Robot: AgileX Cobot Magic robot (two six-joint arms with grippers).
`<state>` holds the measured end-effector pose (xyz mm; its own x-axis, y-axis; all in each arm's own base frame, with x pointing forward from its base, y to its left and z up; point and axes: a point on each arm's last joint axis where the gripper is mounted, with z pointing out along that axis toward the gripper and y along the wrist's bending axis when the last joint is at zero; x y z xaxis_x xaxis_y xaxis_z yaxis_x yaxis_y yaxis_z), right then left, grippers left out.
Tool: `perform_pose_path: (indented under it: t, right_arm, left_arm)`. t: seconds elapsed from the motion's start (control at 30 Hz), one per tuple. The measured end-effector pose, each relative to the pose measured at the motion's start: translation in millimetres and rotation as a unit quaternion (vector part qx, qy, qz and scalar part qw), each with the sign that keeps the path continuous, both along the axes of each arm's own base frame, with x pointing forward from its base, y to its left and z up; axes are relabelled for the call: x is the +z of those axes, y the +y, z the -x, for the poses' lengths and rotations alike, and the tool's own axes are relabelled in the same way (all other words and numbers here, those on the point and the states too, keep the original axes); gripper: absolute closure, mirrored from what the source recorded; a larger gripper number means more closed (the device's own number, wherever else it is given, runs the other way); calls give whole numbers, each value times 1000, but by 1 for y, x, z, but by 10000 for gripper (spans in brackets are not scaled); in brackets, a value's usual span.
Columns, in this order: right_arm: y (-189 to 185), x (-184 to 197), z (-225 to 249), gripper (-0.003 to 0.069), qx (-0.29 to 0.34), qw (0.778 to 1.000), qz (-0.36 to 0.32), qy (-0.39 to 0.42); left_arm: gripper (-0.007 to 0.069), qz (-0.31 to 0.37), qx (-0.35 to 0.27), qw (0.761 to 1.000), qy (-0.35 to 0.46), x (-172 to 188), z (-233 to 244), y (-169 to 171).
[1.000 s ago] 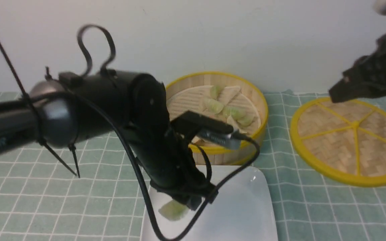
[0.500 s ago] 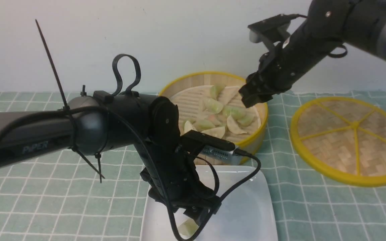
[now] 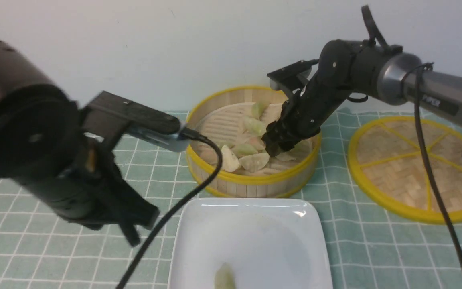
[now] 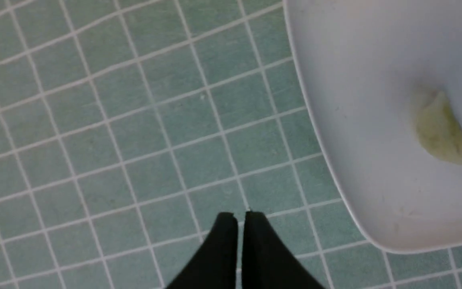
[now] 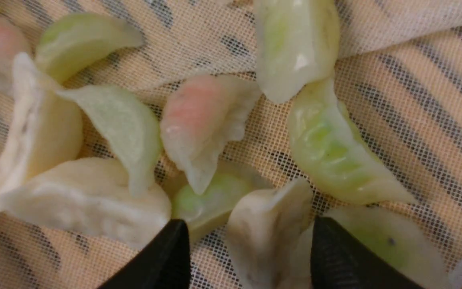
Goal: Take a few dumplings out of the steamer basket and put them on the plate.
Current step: Use the right arm to grab a dumpling from inside the steamer, then use the right arm to put the dumpling into the plate
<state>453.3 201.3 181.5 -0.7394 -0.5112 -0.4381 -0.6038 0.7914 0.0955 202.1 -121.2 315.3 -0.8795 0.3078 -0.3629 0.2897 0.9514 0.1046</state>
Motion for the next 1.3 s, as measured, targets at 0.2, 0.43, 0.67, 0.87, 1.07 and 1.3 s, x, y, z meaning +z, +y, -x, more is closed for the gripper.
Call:
perform_pose_path:
  t: [0.2,0.43,0.67,0.87,1.07,1.3]
  right_arm:
    - [3,-6,-5,448,-2,1000,0,-15]
    - [6,0,0,530,9,1000,21,-16]
    - [-3,52,17,535,8,999,28,-22]
    - [-12,124,47,536,13,999,-3,-49]
    - [-14,170,83,540,22,997,-58,-37]
    - [17,108,131,540,63,994,-23,84]
  left_arm:
    - [631,42,25,997,-64,29,34,27]
    - [631,53,30,995,-85,42,50,40]
    - [631,39,37,995,-78,43,56,46]
    - [631,34,39,996,-76,43,56,47]
    - [631,33,39,996,-78,43,56,47]
    - [631,35,36,995,-82,42,55,46]
